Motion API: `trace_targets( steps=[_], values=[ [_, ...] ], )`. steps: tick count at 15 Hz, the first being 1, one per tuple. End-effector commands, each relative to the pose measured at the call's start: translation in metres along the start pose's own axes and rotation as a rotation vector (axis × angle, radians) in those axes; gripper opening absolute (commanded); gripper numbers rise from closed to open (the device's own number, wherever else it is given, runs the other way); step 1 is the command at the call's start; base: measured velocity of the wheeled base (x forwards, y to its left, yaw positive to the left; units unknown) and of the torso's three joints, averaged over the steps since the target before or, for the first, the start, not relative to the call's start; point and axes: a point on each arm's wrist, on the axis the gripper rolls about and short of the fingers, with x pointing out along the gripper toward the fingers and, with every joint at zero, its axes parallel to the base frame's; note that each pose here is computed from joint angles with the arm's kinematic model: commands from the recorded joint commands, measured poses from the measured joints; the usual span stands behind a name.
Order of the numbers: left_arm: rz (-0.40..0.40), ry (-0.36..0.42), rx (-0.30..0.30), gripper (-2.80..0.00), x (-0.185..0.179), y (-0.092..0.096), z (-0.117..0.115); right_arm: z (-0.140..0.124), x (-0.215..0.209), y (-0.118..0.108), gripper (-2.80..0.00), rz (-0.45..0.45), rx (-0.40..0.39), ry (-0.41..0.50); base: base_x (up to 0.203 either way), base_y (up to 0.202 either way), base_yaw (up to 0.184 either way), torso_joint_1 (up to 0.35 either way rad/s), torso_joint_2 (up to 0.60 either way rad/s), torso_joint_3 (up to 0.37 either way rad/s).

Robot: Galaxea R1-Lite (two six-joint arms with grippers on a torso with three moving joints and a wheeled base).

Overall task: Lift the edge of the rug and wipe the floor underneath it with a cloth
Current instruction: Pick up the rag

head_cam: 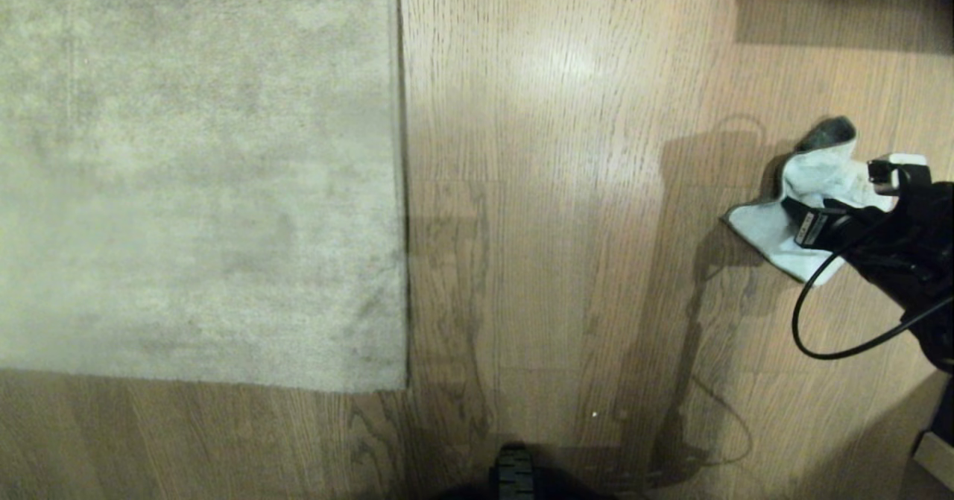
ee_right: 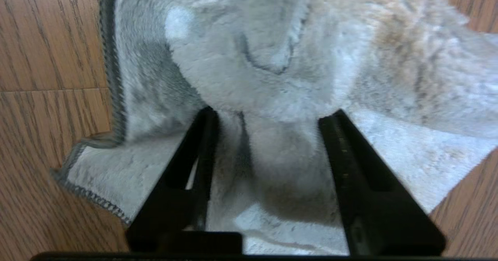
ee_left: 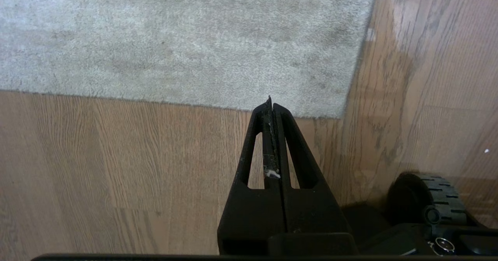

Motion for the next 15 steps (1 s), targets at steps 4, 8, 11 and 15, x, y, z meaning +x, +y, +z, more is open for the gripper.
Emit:
trace_targets(
  steps=[4, 8, 11, 15],
  values=[
    [0.000, -0.001, -0.001, -2.80, 0.000, 0.000, 0.000, 0.009, -0.009, 0.002, -2.80, 0.008, -0.025, -0.022, 0.000, 0.000, 0.000, 0.000, 0.00, 0.000],
    [0.000, -0.001, -0.001, -2.80, 0.000, 0.000, 0.000, 0.024, -0.026, 0.005, -2.80, 0.091, -0.065, -0.046, 0.000, 0.000, 0.000, 0.000, 0.00, 0.000],
    [0.000, 0.000, -0.001, -2.80, 0.000, 0.000, 0.000, 0.028, -0.047, 0.008, -2.80, 0.114, -0.072, -0.041, 0.000, 0.000, 0.000, 0.000, 0.00, 0.000],
    [0.001, 0.000, -0.001, -2.80, 0.000, 0.000, 0.000, 0.034, -0.088, 0.015, -2.80, 0.184, -0.074, -0.047, 0.000, 0.000, 0.000, 0.000, 0.00, 0.000]
  ],
)
